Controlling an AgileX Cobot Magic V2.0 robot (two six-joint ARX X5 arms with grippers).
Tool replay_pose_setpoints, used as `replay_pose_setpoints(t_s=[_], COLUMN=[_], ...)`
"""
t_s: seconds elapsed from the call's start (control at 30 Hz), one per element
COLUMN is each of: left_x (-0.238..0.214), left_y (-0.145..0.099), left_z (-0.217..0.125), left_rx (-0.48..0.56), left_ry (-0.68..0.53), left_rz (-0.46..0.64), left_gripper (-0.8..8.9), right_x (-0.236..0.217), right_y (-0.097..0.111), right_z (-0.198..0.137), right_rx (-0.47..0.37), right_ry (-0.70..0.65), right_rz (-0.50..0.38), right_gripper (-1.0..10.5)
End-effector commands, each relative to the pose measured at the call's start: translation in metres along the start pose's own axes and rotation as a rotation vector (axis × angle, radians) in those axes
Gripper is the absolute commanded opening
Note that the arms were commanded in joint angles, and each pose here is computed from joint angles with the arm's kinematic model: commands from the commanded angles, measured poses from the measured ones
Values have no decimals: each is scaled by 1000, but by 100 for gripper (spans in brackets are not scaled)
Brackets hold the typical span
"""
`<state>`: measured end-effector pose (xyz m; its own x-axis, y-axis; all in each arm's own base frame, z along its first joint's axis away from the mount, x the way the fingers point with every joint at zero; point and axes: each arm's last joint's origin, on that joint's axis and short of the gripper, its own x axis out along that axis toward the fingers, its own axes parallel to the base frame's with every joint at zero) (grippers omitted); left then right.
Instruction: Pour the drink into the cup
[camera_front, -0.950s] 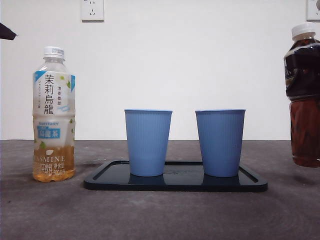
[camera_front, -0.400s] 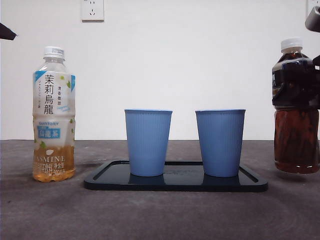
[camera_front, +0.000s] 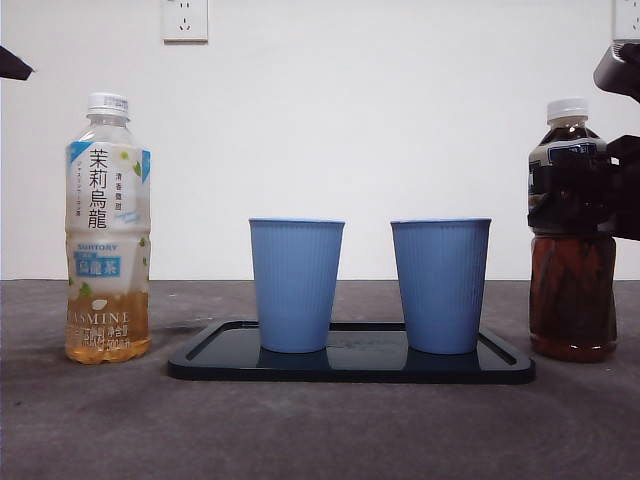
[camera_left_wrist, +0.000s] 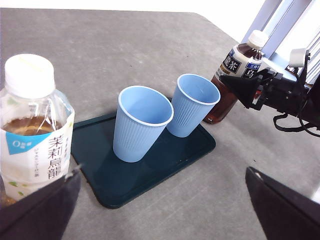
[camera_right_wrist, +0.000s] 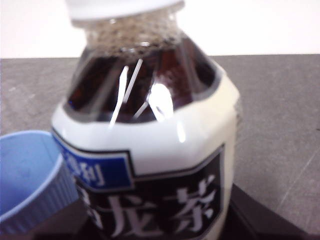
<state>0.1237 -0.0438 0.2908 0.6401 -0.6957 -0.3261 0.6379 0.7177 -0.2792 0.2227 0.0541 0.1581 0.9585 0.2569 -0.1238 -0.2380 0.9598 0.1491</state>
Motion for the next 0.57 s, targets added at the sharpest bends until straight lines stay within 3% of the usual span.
replay_pose_setpoints(t_s=[0.03, 0.3, 0.57], left_x=[-1, -1, -1], left_y=[-2, -2, -2], left_z=[5, 5, 5], left_rx=[6, 6, 6], left_ry=[-14, -14, -13], left_rz=[-8, -8, -7], left_gripper=[527, 527, 527], right_x=[6, 6, 6], right_y=[2, 2, 2], right_z=[13, 12, 11], right_rx=[8, 8, 9], right_ry=[-88, -86, -72], right_rz=[16, 15, 13], right_gripper=[149, 152, 346])
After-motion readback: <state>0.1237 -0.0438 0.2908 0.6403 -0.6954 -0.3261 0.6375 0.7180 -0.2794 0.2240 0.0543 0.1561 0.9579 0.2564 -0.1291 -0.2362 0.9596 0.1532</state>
